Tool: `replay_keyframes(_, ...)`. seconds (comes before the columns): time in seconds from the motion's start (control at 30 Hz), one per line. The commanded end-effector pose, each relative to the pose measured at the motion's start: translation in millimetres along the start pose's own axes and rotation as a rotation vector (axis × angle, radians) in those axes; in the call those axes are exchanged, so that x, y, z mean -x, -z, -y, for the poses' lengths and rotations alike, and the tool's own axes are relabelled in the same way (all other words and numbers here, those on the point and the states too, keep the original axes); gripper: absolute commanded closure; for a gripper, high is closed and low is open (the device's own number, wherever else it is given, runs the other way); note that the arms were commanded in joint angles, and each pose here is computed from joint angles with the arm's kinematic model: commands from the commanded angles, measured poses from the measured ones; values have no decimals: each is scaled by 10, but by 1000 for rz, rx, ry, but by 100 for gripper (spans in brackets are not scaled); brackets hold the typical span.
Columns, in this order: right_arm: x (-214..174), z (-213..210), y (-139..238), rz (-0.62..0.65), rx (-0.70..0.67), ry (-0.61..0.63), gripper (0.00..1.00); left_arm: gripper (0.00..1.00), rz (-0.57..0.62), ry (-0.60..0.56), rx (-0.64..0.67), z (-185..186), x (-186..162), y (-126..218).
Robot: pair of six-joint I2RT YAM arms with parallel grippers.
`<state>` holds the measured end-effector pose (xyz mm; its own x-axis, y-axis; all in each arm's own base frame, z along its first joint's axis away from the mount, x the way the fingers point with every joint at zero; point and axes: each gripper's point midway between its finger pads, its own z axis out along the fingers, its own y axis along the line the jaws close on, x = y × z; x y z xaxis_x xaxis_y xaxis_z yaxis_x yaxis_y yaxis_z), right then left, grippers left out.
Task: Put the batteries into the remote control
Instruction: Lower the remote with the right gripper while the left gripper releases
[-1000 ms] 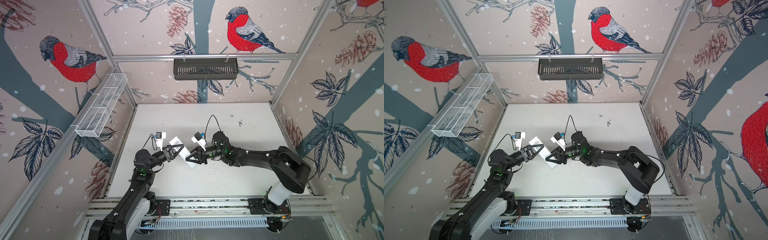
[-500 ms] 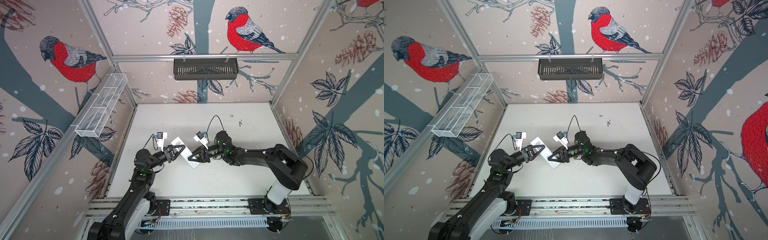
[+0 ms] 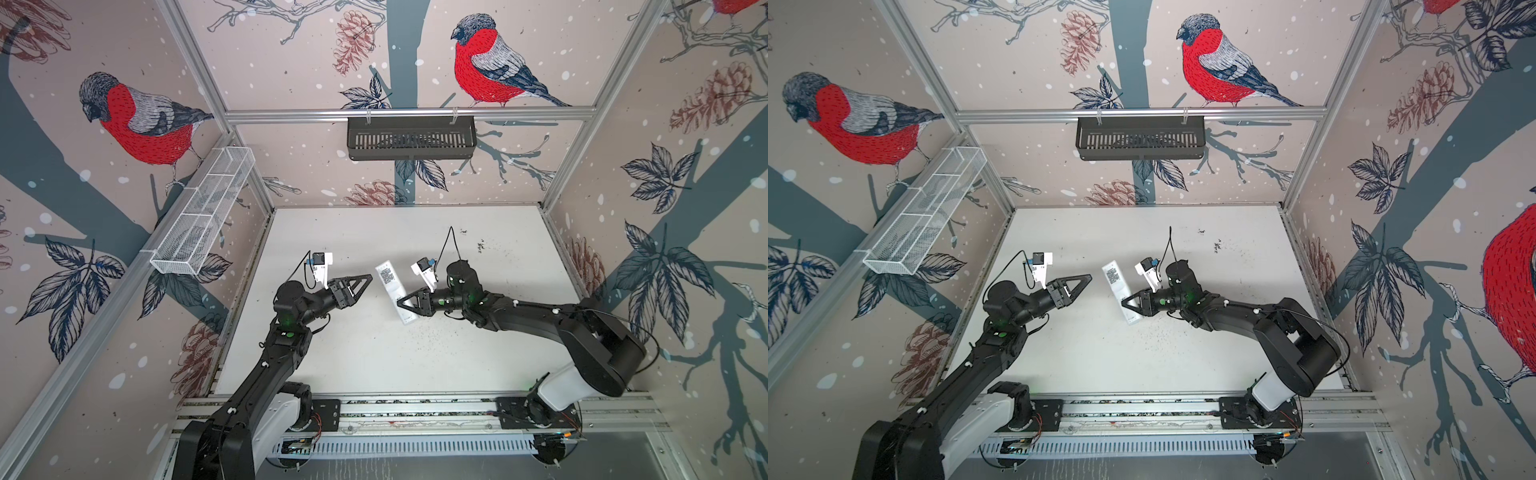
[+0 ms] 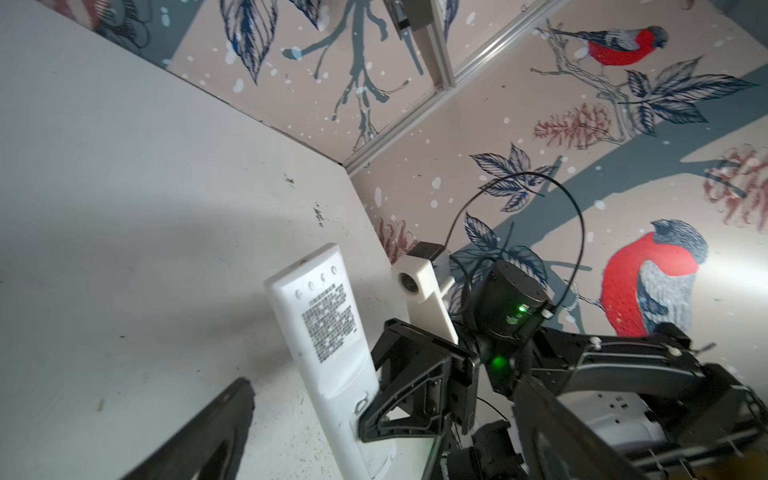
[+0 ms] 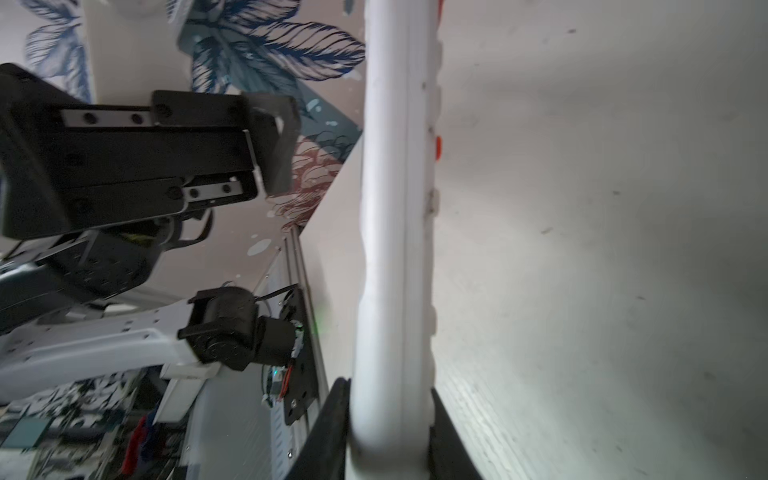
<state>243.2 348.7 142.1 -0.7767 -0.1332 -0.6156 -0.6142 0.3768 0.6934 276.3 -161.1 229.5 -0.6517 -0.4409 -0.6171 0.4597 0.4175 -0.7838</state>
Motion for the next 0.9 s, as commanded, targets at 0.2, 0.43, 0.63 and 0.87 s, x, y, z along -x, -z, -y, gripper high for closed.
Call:
replay_keyframes(0.2,33,1103,484,76,-706,-25,84,3,14,2,418,-716,-54,194)
replay_keyframes(0.43,-10,1389,590,80,-939,-16,86,3,49,-24,528,-809,-22,360)
replay_keyframes(0.63,-93,1535,551,5,-1048,-4,87,3,54,-24,557,-852,22,358)
replay_keyframes(0.87,-215,1613,326,-82,-1112,0,80,3,31,-8,606,-966,33,333)
